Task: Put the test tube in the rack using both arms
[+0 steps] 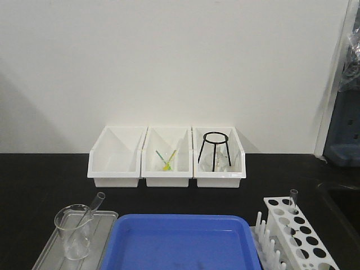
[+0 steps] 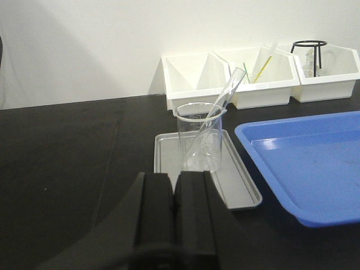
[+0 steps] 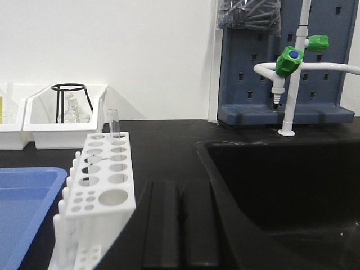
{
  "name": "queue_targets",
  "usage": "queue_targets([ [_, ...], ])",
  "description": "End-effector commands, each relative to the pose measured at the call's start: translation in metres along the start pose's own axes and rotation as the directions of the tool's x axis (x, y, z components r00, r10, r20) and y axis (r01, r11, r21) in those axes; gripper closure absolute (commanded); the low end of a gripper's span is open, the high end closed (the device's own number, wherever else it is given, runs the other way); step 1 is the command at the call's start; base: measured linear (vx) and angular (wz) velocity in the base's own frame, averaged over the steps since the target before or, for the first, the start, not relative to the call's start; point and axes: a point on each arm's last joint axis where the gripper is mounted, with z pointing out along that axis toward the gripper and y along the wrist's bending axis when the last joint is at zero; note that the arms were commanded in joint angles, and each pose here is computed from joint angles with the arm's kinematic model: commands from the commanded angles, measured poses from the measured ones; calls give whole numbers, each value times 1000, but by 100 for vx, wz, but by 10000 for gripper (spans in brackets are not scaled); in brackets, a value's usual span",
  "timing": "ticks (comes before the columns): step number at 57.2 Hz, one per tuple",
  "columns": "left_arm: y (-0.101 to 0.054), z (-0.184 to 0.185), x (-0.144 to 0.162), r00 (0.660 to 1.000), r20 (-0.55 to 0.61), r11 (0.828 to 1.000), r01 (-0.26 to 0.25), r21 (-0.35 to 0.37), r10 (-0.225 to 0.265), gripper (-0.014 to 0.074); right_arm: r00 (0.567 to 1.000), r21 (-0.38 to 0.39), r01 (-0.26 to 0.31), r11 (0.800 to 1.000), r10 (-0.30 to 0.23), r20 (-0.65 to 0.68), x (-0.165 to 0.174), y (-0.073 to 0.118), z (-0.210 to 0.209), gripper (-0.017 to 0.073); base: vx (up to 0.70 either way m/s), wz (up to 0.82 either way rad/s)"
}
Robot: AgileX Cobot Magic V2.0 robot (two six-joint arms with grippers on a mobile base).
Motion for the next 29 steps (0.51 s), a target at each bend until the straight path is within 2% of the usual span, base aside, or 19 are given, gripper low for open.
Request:
queue_targets([
  [1, 0, -4, -18, 992, 122, 1000, 14, 3, -14, 598, 997, -5, 15, 1000, -14, 70, -1, 1, 0, 570, 19, -1],
  [29, 0, -4, -18, 992, 122, 1000, 14, 3, -14, 598, 997, -5, 15, 1000, -14, 70, -1, 1, 0, 570, 9, 0],
])
